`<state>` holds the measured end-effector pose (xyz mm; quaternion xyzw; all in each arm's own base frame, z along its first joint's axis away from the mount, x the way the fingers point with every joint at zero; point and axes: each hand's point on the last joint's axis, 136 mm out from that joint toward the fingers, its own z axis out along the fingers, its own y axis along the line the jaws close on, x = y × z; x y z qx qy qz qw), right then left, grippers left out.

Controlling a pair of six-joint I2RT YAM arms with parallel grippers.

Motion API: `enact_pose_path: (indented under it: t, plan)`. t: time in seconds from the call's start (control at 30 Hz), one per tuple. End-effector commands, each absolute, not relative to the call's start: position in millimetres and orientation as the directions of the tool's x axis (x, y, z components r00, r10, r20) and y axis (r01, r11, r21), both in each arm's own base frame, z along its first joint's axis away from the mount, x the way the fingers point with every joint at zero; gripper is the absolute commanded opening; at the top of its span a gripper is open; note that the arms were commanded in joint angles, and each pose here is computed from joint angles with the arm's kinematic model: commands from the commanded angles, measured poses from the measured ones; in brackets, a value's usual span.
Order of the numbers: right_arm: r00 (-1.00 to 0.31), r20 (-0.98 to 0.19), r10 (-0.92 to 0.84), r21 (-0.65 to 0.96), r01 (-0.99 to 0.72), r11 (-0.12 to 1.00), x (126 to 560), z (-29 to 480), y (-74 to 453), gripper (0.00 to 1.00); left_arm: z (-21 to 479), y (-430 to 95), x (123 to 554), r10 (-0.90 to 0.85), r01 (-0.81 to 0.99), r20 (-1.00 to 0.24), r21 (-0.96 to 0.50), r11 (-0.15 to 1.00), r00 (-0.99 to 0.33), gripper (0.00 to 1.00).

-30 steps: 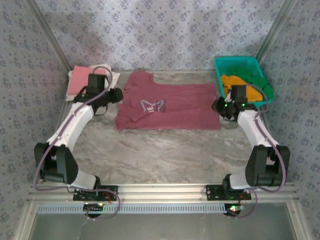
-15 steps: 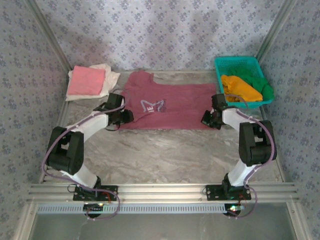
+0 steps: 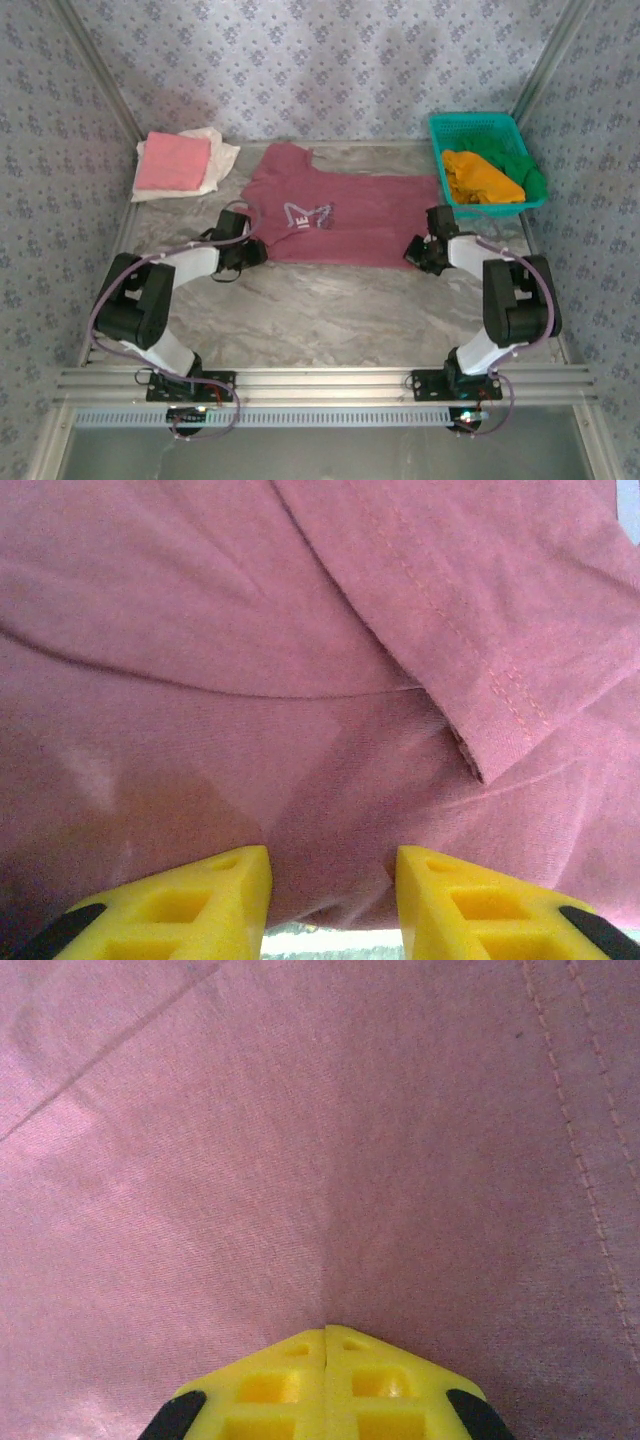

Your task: Fold and stack the t-shirts

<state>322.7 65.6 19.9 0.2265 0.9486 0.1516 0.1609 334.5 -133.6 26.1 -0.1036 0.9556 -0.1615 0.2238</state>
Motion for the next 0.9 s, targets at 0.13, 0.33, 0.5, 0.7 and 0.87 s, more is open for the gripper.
enact_pose_path:
  t: [0.13,0.33,0.5,0.7,0.87]
  plan:
    - [-0.84,-0.105,0.532,0.33,0.475,0.816,262,12,64,0.0,32,-115,291,-0.318,-0.204,-0.334,-0.335,0.92,-0.887,0.41]
    - [-0.857,-0.169,0.487,0.397,0.392,0.829,294,48,79,0.0,104,-122,325,-0.305,-0.139,-0.439,-0.372,0.918,-0.845,0.46]
    - [-0.859,-0.233,0.456,0.414,0.337,0.845,313,69,88,0.0,119,-136,343,-0.323,-0.134,-0.418,-0.42,0.898,-0.849,0.53]
    - [-0.862,-0.234,0.449,0.392,0.339,0.855,318,58,86,0.0,85,-144,346,-0.341,-0.177,-0.337,-0.432,0.884,-0.878,0.55]
    - [-0.872,-0.195,0.45,0.371,0.359,0.857,318,39,86,0.0,66,-148,358,-0.337,-0.19,-0.316,-0.417,0.889,-0.887,0.55]
